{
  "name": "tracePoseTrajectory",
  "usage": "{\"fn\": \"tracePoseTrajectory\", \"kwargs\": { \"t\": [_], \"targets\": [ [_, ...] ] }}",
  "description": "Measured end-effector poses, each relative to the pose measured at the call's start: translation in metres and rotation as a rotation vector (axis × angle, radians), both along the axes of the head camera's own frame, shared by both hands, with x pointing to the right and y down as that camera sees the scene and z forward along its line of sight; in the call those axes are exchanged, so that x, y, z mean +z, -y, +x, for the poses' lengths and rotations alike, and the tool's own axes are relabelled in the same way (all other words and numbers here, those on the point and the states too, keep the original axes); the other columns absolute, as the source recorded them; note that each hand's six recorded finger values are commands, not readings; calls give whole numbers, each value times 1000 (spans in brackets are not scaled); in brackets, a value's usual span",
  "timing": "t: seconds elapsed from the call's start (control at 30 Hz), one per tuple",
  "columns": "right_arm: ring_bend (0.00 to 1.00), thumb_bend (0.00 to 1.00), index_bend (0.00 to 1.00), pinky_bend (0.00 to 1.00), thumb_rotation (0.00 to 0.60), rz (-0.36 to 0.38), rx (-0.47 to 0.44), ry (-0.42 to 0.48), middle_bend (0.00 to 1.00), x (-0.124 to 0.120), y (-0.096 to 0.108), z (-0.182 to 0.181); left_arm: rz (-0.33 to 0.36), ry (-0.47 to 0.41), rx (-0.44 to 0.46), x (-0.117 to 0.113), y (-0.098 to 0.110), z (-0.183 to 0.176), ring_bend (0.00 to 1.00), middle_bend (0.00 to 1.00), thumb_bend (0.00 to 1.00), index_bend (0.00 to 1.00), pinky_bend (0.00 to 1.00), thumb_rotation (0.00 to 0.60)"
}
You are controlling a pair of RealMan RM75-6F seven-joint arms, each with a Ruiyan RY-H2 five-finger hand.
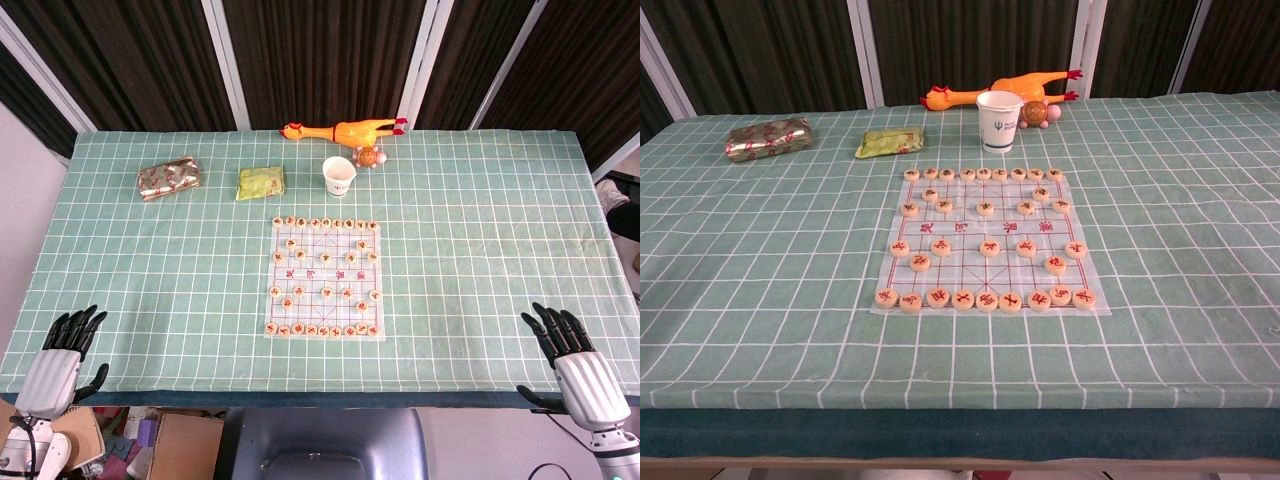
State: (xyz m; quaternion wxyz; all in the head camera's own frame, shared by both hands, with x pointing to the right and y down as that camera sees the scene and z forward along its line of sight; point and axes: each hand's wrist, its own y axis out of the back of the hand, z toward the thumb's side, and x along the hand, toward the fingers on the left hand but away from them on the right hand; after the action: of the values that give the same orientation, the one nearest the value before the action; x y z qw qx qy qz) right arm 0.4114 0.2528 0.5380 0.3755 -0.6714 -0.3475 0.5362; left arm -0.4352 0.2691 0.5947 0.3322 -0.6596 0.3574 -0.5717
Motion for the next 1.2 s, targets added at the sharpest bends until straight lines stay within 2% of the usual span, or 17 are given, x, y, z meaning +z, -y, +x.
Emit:
{"fn": "tracePoseTrajectory", "kwargs": {
  "t": [0.1,0.17,0.2,0.23,0.27,0.3,0.33,0.37,0.4,0.43,0.5,0.6,0.67,0.77,0.93,1.07,1.2],
  "targets": [
    [0,150,0,0,600,-1,0,0,0,0,0,0,1,-13,11,-1,-2,4,0,0,396,0,59,600],
    [0,150,0,0,600,-5,2,4,0,1,0,0,7,-35,21,-1,-2,10,54,27,392,0,154,600],
    [0,150,0,0,600,-6,4,8,0,1,0,0,16,-61,28,0,-1,16,172,95,388,0,298,600],
    [0,150,0,0,600,-6,4,11,0,1,0,0,23,-83,34,1,0,22,363,221,386,4,471,600],
    [0,150,0,0,600,-6,4,9,0,1,0,0,33,-107,40,3,1,29,601,420,387,26,673,600],
    [0,150,0,0,600,-7,5,7,0,1,0,0,51,-142,47,5,5,40,784,602,390,58,821,600],
    [0,150,0,0,600,-7,7,4,0,2,0,0,61,-174,47,6,8,48,938,794,397,121,941,600],
    [0,150,0,0,600,-7,12,3,0,3,0,-1,65,-210,41,8,11,57,985,881,402,167,985,600],
    [0,150,0,0,600,-7,14,7,0,3,1,-1,62,-263,27,11,15,68,1000,948,409,228,1000,600],
    [0,150,0,0,600,-8,16,10,0,3,1,-2,55,-303,15,12,18,76,1000,971,412,251,1000,600],
    [0,151,0,0,600,-6,16,12,0,4,2,-2,34,-374,-10,14,23,91,1000,991,413,245,1000,600],
    [0,150,0,0,600,-11,18,20,0,5,3,-3,14,-393,-15,20,30,109,1000,1000,413,249,1000,600],
    [0,150,0,0,600,-18,17,28,0,7,4,-4,9,-368,-2,24,35,121,1000,1000,413,272,1000,600],
    [0,150,0,0,600,-31,8,33,0,9,4,-6,19,-288,40,34,45,143,1000,1000,413,311,1000,600],
    [0,150,0,0,600,-48,-5,32,0,13,4,-8,75,-144,113,53,62,193,1000,1000,397,367,1000,600],
    [0,150,0,0,600,-70,-12,29,0,18,4,-9,85,-98,111,75,71,228,1000,1000,395,366,1000,600],
    [0,151,0,0,600,-74,-1,37,0,19,6,-9,84,-55,116,93,81,243,1000,1000,393,375,1000,600]
  ]
}}
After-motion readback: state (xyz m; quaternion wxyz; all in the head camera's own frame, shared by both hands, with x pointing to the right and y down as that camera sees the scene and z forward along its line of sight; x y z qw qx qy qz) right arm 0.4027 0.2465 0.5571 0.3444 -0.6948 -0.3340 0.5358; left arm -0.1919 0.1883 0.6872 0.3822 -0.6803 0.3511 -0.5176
